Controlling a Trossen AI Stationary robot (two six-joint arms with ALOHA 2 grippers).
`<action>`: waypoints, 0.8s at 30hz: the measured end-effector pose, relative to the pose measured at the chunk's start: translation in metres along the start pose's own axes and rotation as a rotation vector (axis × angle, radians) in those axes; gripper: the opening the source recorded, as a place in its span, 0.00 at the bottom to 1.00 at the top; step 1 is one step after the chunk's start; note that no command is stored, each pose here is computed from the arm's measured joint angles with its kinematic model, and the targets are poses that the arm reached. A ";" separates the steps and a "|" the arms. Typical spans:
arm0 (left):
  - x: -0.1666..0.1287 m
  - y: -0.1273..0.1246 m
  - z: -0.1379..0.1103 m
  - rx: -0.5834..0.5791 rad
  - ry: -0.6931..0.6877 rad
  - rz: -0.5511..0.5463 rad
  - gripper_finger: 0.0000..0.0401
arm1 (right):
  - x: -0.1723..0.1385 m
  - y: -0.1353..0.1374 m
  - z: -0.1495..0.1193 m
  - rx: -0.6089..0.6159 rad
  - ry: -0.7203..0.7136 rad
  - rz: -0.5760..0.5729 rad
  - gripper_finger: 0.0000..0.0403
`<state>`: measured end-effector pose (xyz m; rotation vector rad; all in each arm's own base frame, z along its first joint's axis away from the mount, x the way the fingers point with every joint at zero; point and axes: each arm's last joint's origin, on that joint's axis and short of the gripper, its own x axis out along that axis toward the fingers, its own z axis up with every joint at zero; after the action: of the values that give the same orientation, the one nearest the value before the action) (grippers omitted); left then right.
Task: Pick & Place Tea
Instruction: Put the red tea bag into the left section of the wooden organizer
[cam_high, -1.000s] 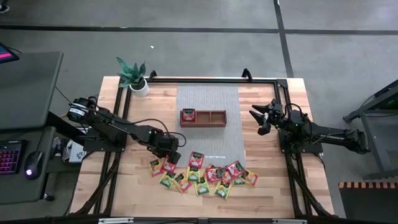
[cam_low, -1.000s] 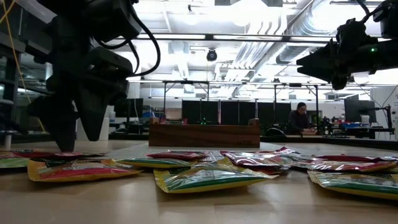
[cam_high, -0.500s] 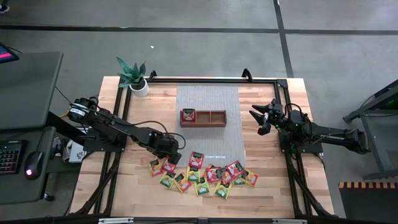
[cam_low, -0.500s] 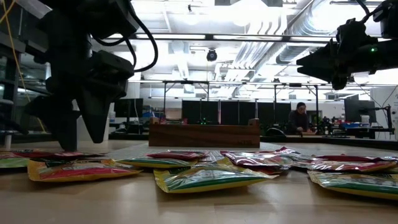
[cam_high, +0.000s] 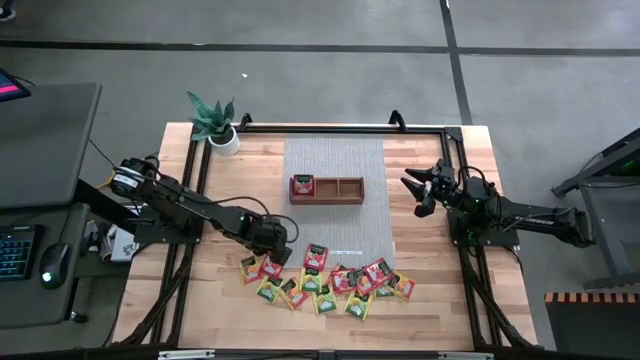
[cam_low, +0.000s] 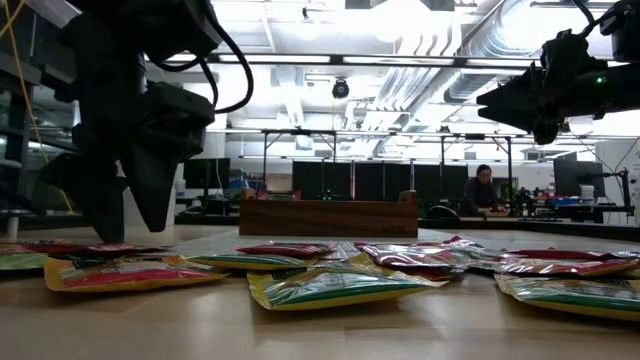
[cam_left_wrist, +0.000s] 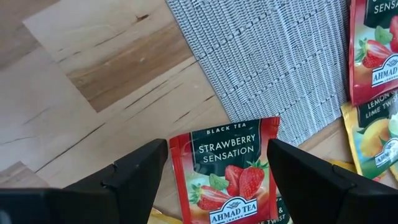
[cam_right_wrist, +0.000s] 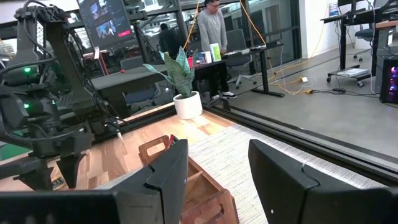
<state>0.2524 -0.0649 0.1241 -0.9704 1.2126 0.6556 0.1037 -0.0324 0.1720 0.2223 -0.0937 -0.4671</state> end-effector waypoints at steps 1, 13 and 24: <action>0.002 0.000 0.000 -0.006 0.004 0.006 0.72 | 0.000 0.000 0.000 0.000 0.000 0.000 0.41; 0.003 0.000 -0.004 -0.005 0.012 0.017 0.72 | 0.000 0.000 0.000 0.000 0.000 0.000 0.41; 0.004 0.000 -0.006 -0.004 0.012 0.038 0.64 | 0.000 0.000 0.000 0.000 0.000 0.000 0.41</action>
<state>0.2503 -0.0708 0.1194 -0.9578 1.2432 0.6830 0.1037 -0.0324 0.1720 0.2223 -0.0937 -0.4668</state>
